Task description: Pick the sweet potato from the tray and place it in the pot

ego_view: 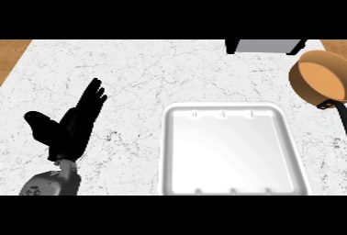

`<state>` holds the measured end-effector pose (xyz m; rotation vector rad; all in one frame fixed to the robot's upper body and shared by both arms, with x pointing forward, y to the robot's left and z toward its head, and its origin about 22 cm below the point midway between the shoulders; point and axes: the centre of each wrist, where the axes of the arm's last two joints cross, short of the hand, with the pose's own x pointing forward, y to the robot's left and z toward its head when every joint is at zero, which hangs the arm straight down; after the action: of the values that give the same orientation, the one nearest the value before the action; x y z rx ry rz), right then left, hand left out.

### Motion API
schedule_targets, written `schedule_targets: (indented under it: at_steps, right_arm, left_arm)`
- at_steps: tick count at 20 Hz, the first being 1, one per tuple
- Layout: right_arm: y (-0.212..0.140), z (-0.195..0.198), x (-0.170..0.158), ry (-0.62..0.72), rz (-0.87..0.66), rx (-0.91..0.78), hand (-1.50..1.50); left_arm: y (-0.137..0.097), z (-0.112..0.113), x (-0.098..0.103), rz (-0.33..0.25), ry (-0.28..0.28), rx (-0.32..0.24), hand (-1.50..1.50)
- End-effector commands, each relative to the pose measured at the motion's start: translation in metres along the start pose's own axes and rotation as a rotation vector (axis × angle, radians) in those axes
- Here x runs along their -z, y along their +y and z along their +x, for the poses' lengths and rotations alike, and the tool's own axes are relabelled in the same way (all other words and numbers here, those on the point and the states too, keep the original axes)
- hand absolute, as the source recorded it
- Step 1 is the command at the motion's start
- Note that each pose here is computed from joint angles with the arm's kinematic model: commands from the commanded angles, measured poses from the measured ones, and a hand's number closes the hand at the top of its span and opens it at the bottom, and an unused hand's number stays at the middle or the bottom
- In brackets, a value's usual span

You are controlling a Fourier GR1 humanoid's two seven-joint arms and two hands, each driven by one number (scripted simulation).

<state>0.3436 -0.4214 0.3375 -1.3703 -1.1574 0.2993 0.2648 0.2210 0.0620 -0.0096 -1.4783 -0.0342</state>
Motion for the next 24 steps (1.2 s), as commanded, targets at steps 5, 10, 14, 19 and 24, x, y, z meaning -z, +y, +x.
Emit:
schedule_targets:
  at_steps: [5,10,14,19,24]
  right_arm:
    - [0.073,-0.015,0.024,-0.007,0.160,-0.038,1.50]
    - [0.100,-0.002,0.026,0.165,0.250,0.170,-1.50]
    - [0.112,-0.024,0.034,0.191,0.266,0.315,-1.50]
    - [0.087,-0.027,0.040,0.130,0.035,0.524,-1.50]
    - [0.071,-0.053,0.042,0.135,-0.176,0.622,-1.50]
  left_arm:
    - [0.003,0.013,0.007,-0.005,-0.006,-0.009,0.00]
    - [0.007,-0.002,-0.001,0.003,-0.002,0.009,0.00]
    - [0.008,0.000,0.009,0.007,-0.017,0.010,0.00]
    - [0.000,-0.008,-0.002,-0.015,0.013,-0.008,0.00]
    - [0.000,0.008,-0.005,-0.003,-0.003,0.000,0.00]
